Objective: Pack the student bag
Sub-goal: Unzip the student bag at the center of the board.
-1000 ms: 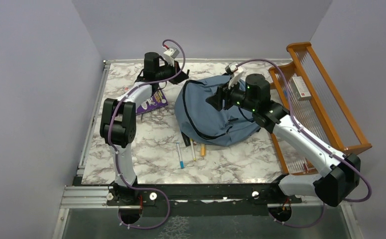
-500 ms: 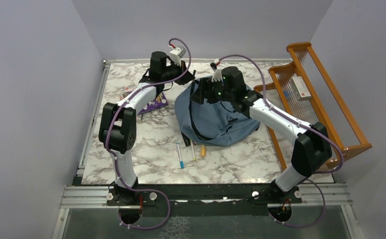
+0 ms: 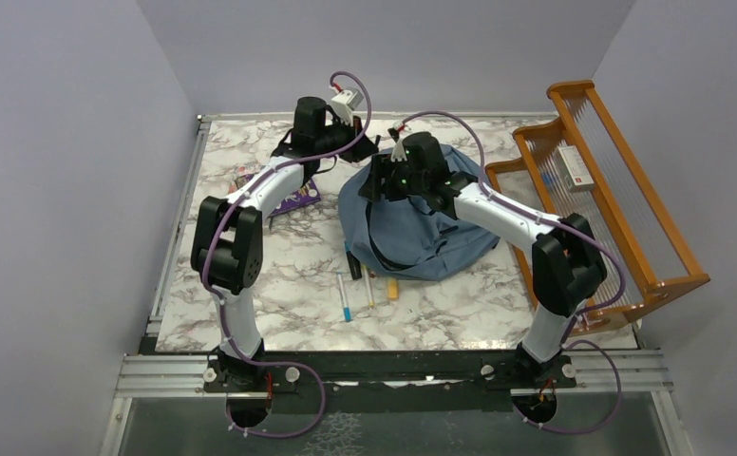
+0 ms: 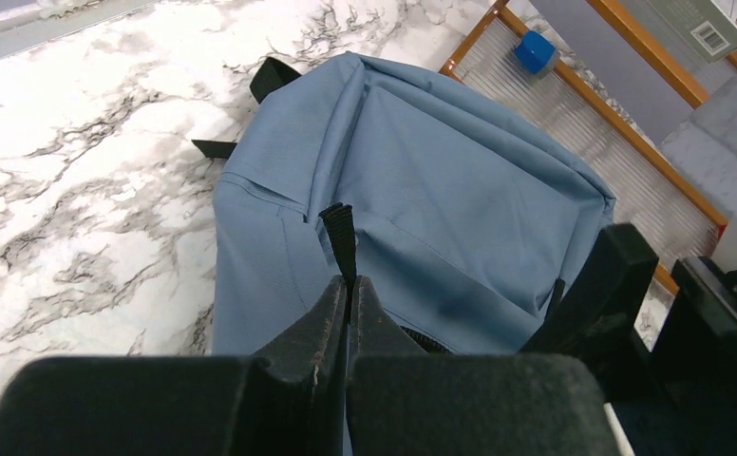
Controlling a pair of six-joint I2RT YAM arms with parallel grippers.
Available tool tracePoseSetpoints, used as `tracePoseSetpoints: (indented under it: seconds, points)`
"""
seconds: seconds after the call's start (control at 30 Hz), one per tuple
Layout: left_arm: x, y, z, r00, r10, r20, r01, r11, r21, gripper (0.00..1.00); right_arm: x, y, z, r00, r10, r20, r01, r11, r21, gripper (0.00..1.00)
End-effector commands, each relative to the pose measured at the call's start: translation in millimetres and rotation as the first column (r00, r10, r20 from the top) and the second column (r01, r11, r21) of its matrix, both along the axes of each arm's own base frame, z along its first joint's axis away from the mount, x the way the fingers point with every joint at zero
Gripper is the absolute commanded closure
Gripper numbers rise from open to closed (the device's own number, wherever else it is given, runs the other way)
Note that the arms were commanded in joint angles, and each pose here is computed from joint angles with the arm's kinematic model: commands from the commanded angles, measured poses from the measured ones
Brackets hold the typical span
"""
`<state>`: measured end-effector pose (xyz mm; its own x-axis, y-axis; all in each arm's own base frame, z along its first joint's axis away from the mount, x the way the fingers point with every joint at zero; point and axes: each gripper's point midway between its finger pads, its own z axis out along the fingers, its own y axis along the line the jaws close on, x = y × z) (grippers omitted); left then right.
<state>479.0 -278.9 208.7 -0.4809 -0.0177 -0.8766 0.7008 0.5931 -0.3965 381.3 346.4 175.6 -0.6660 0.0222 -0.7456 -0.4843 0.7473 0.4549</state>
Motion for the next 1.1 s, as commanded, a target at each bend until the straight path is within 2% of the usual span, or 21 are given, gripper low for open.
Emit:
tracePoseSetpoints:
  seconds: [0.0, 0.1, 0.27, 0.37, 0.6, 0.8, 1.07]
  points:
    - [1, -9, 36, 0.998, -0.005, 0.07, 0.008, 0.999, -0.042, 1.0, 6, 2, -11, 1.0, -0.023, 0.014, 0.023, 0.999, -0.025, 0.4]
    - [1, -9, 37, 0.997, -0.008, 0.073, 0.012, 0.999, -0.044, 1.0, 4, 6, -8, 1.0, -0.004, 0.031, 0.004, 1.0, 0.001, 0.61]
    - [4, -10, 36, 0.997, -0.006, 0.076, 0.009, 0.999, -0.04, 1.0, -5, 10, 7, 0.993, 0.059, 0.097, -0.063, 0.997, 0.043, 0.89]
    - [9, -10, 35, 0.997, -0.007, 0.082, 0.009, 1.0, -0.027, 1.0, -15, 10, 19, 0.981, 0.119, 0.153, -0.128, 0.991, 0.048, 0.99]
    - [33, -4, 23, 0.997, 0.017, 0.082, -0.017, 1.0, 0.01, 1.0, -47, 4, 47, 0.921, 0.255, 0.295, -0.279, 0.959, 0.042, 0.99]
    - [49, -10, 9, 0.997, -0.014, 0.071, 0.012, 1.0, 0.018, 1.0, -68, 0, 69, 0.857, 0.346, 0.382, -0.38, 0.925, 0.016, 0.99]
    - [65, -18, -13, 0.998, -0.026, 0.057, 0.026, 1.0, 0.017, 1.0, -82, -2, 95, 0.795, 0.394, 0.461, -0.446, 0.895, 0.005, 0.99]
